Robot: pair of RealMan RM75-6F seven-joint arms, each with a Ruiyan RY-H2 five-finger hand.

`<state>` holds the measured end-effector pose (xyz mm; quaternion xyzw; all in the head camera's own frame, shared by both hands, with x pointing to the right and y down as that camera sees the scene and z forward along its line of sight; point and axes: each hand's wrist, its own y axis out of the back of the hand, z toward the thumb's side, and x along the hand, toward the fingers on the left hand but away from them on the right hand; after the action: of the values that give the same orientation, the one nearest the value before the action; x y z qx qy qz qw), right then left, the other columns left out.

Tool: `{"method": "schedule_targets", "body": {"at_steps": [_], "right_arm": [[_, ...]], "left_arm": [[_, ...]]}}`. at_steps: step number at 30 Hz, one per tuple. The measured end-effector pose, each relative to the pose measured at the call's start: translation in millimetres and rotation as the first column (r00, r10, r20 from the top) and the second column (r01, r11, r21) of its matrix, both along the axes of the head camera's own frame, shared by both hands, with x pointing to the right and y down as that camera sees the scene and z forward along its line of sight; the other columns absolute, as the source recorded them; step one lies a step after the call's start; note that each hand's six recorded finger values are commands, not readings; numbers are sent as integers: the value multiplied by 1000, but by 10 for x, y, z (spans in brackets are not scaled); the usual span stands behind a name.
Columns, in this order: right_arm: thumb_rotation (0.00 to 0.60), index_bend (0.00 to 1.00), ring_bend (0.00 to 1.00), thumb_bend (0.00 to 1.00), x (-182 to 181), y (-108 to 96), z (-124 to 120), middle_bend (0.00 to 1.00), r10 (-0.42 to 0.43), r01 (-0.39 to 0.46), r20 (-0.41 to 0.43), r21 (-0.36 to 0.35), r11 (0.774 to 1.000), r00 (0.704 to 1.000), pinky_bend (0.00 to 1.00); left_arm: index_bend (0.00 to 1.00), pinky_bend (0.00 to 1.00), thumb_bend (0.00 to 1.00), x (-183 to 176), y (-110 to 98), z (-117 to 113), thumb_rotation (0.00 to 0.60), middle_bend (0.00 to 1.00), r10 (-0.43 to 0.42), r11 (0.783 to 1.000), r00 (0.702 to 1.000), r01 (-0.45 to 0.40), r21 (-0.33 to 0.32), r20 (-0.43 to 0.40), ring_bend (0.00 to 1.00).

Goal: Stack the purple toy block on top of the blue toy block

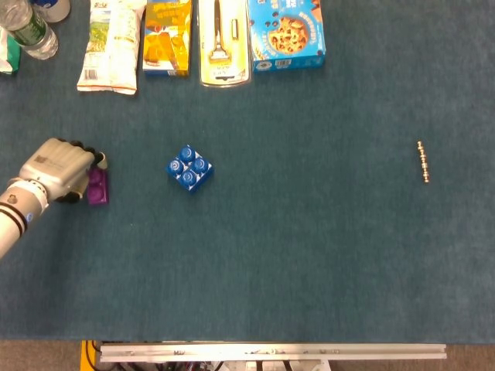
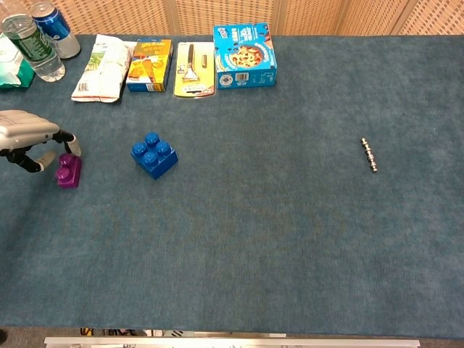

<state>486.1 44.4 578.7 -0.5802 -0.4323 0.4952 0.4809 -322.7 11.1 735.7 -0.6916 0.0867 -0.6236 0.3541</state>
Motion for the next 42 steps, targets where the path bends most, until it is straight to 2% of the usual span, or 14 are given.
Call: {"method": "schedule_targets", "body": {"at_steps": [10,15,21,28,42], "right_arm": [[600,339,336,348,-19,13,-6,423,-4,4,1,1,1000,1000,365],[600,340,337,347,-23,18,-6,423,-6,6,1,1,1000,1000,365],[600,339,337,347,-15,29,-19,423,-3,3,3,4,1000,1000,365],[600,339,341,348,4,51,-36,423,2,-2,2,8,1000,1000,386],[600,339,346,348,-1,63,-41,422,-1,0,6,12,1000,1000,389]], "left_arm": [[257,246,702,-191,108,-76,600,283,-37,999,999,37,-8,24,207],[256,246,702,-168,68,-159,600,279,-60,998,998,60,32,-16,207],[256,246,702,-43,14,-227,600,277,-38,996,996,43,72,-77,206],[256,245,702,94,76,-81,600,277,11,999,995,-7,40,-97,206],[257,245,702,-112,155,-55,600,285,-10,1000,1000,10,-13,-15,207]]}}
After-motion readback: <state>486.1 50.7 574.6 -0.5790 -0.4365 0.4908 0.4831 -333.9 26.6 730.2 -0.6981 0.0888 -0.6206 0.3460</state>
